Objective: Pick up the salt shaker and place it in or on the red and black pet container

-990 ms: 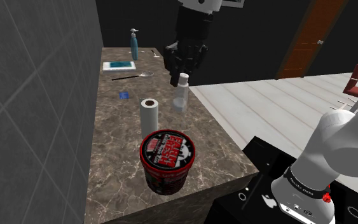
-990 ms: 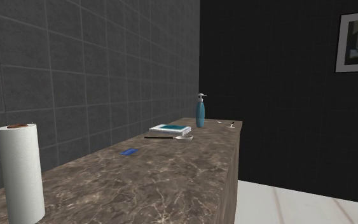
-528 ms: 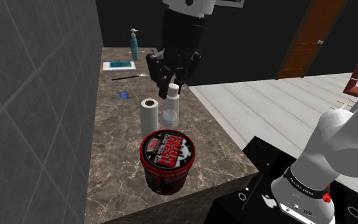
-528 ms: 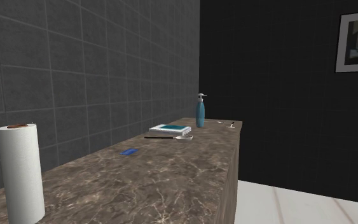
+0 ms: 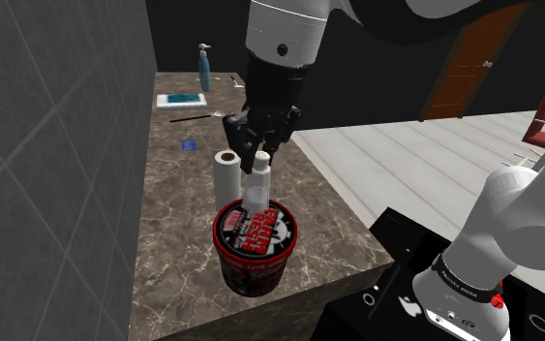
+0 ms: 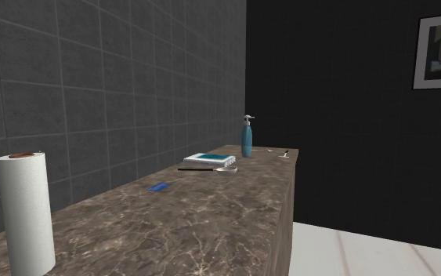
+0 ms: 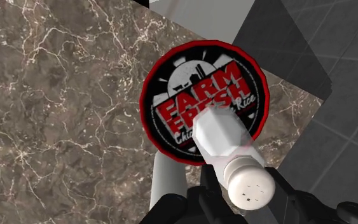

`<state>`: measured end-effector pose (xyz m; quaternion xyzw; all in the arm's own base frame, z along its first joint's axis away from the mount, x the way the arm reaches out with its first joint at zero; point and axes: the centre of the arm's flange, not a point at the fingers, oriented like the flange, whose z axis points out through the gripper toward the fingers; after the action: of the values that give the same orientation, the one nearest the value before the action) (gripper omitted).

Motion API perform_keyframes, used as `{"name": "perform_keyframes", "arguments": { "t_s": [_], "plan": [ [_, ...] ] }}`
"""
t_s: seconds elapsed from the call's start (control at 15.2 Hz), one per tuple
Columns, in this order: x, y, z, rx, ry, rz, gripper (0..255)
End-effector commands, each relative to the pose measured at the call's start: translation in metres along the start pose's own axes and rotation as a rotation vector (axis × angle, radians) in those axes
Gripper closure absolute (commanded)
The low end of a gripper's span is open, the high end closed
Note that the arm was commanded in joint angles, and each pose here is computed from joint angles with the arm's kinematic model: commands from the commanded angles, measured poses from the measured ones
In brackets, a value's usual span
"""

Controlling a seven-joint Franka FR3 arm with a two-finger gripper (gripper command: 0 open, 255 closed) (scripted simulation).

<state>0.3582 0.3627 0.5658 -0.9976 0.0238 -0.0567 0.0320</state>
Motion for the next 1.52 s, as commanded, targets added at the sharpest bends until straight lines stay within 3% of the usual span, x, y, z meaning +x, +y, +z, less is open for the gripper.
{"name": "perform_keyframes", "arguments": {
  "t_s": [0.0, 0.53, 1.06, 1.12, 1.45],
  "plan": [
    [-0.001, 0.001, 0.010, 0.000, 0.000, 0.000, 255],
    [-0.006, 0.004, 0.050, 0.000, 0.000, 0.000, 255],
    [-0.006, 0.004, 0.050, 0.000, 0.000, 0.000, 255],
    [-0.006, 0.004, 0.050, 0.000, 0.000, 0.000, 0],
    [-0.006, 0.004, 0.050, 0.000, 0.000, 0.000, 0]
  ]
}}
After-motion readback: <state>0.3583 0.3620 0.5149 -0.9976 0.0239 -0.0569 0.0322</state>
